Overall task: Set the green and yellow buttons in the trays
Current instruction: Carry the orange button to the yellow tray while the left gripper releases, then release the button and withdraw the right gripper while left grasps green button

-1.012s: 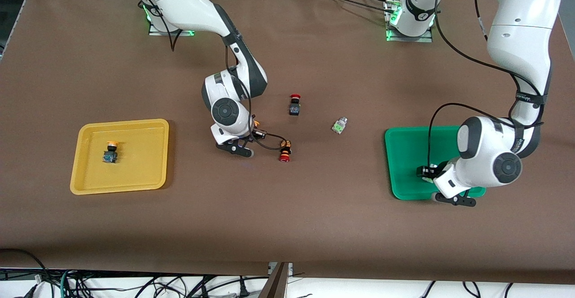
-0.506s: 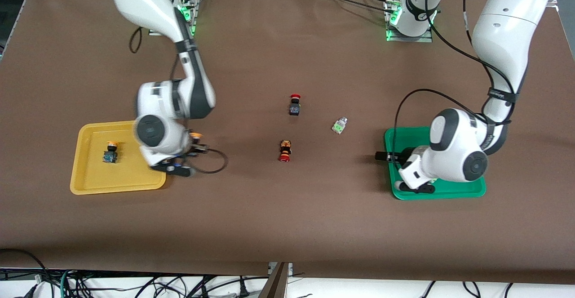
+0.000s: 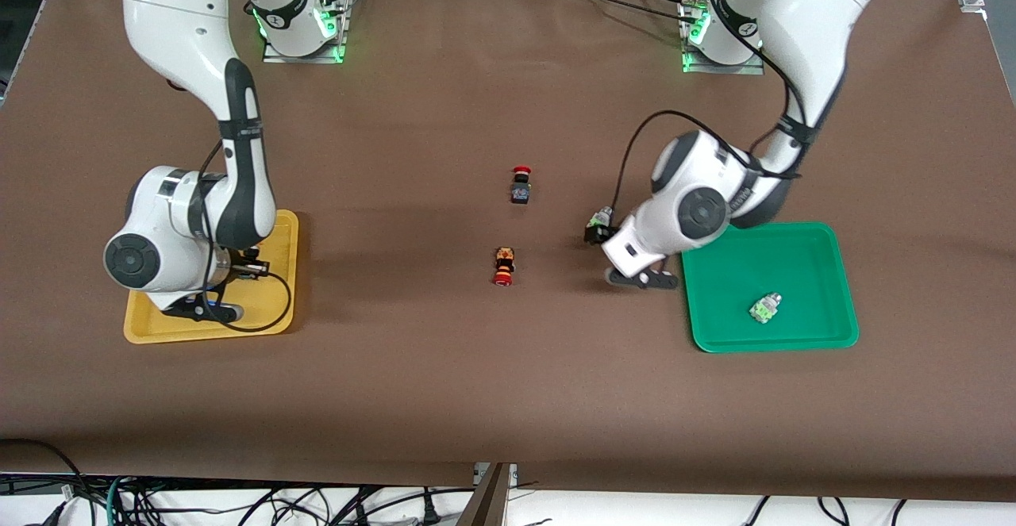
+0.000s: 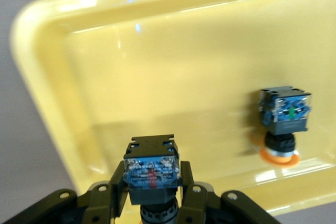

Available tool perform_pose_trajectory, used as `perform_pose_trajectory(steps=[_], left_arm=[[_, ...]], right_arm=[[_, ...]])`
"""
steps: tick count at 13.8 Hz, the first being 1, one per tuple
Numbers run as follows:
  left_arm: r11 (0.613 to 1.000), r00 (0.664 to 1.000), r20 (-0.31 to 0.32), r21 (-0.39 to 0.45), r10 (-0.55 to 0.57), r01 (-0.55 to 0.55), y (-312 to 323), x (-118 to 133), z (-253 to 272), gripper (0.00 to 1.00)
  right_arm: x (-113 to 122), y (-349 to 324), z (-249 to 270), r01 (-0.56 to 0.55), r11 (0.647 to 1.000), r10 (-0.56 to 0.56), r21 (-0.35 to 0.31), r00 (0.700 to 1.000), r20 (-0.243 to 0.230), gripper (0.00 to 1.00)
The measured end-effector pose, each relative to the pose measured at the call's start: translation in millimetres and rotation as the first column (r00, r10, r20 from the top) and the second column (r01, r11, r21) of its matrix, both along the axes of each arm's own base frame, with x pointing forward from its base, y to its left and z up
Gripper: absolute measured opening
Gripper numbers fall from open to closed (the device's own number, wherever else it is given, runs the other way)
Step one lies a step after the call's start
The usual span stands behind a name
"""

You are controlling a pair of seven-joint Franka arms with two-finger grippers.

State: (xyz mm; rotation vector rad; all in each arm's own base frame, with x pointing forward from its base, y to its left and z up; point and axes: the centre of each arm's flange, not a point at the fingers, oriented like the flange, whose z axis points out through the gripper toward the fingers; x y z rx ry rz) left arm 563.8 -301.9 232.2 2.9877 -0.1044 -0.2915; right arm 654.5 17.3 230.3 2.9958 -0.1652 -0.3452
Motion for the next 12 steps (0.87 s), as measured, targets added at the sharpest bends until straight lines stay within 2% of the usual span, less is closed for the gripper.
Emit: perform_pose_trajectory(steps=[2,3,6,8,12], left_arm=[[0.997,1.0,0.004,0.079,-0.026,0.025,-9,-24,-15,1.0],[0.991,0.999,0.015,0.125,-0.043,0.041,-12,-33,-21,1.0],[0.981,0.996,0.04,0.179,-0.077,0.069,-29,-52,-29,1.0],[0.982,0.996,0.049,0.177,-0.079,0.069,-41,-62,-32,1.0],[0.987,0.995,0.079,0.153,-0.055,0.042,-35,-59,-58,1.0]], right_arm=[[-1,-7,-8,-0.005,1.0,0.005,-0.007,1.0,0.008,0.43],[0,-7,-7,-0.004,1.0,0.005,-0.008,1.0,0.012,0.48],[11,-5,17,-0.029,1.0,0.029,0.005,0.998,0.057,0.78],[22,-4,65,-0.055,0.998,0.052,0.032,0.994,0.094,0.98],[22,-3,180,-0.063,0.992,0.056,0.106,0.996,0.073,1.0]])
